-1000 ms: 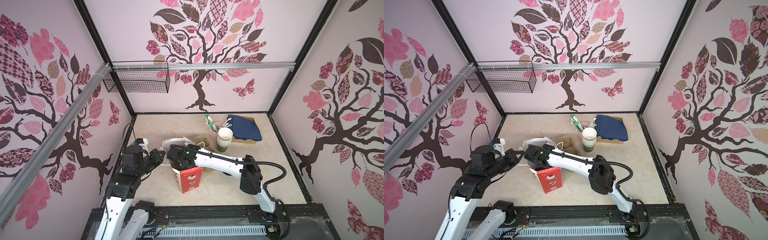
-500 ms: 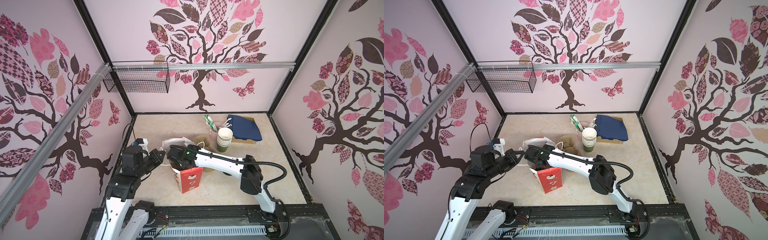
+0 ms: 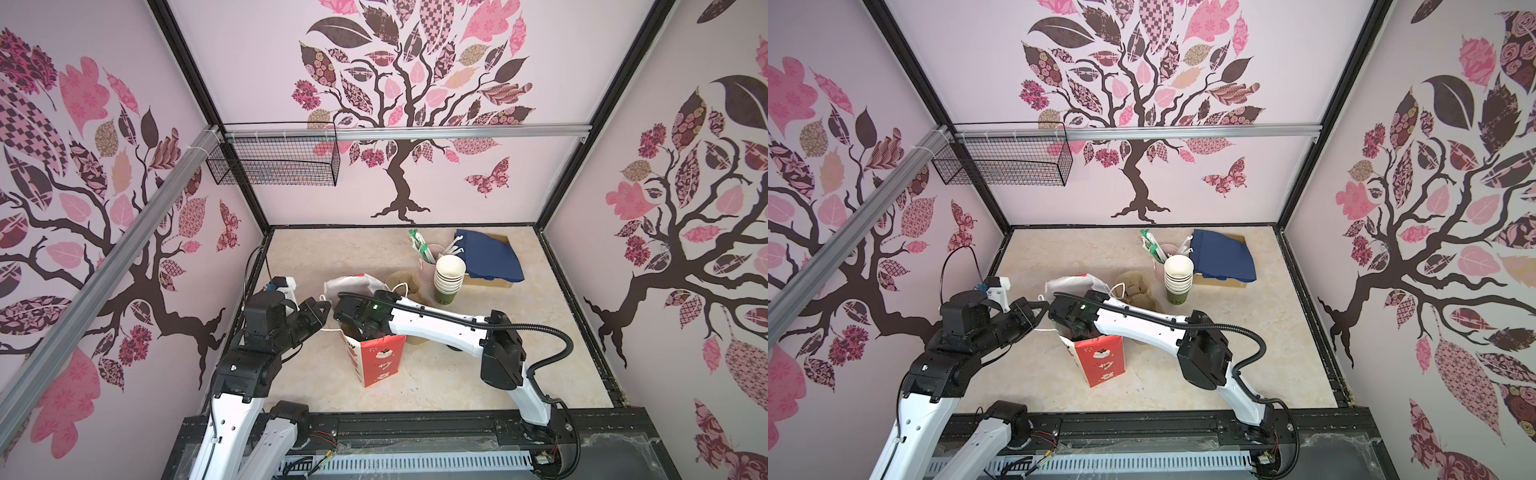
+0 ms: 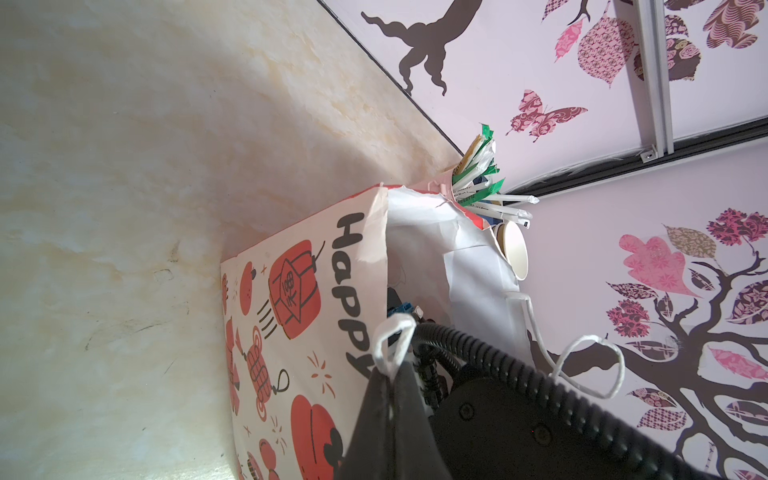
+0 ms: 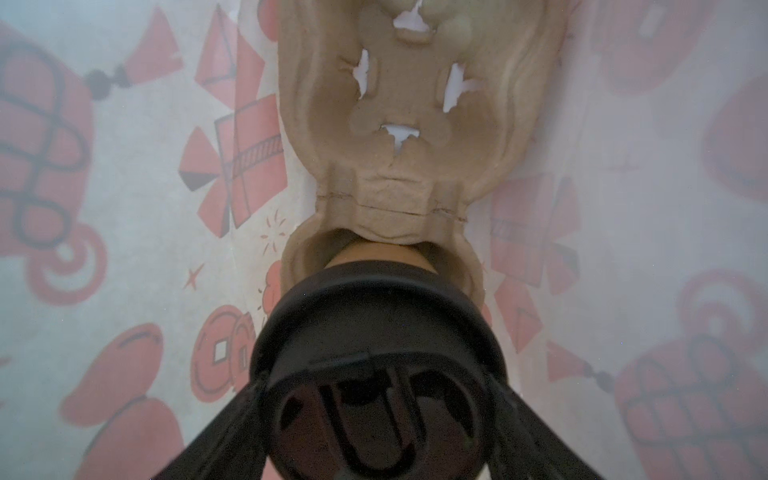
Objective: Pack a coffee takeout order
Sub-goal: Place the coffee cup in the cup tray.
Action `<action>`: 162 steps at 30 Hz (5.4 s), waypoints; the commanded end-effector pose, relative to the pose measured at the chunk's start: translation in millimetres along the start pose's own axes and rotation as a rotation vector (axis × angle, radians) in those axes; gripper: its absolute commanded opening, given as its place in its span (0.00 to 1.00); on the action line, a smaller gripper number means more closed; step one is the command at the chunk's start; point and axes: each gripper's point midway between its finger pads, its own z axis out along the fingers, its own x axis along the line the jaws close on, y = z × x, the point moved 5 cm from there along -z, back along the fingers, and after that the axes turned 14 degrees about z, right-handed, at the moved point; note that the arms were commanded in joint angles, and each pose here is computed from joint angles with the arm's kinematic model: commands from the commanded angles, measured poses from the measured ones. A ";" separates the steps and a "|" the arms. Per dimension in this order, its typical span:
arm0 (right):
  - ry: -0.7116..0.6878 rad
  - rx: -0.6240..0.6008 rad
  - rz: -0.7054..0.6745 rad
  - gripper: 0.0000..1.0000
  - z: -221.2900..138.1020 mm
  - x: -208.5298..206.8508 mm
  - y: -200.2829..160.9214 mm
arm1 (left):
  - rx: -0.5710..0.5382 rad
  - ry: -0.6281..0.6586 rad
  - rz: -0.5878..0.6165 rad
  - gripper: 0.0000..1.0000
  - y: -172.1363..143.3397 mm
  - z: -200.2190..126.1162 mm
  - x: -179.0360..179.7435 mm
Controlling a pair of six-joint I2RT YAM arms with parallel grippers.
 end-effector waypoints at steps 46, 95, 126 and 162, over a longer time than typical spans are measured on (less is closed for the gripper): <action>-0.272 0.388 -0.115 0.75 176.1 -51.1 -84.1 | -0.282 0.327 0.047 0.65 23.1 -68.6 25.8; -0.274 0.346 -0.195 0.75 173.7 -57.0 -67.5 | -0.266 0.356 0.058 0.65 25.3 -75.0 24.8; -0.175 0.120 -0.202 0.90 76.2 -8.7 -17.3 | -0.191 0.103 0.088 0.75 25.1 -77.8 -13.8; -0.284 0.208 -0.218 0.83 135.4 -50.5 -46.3 | -0.038 0.063 0.106 0.27 5.1 -55.5 -10.6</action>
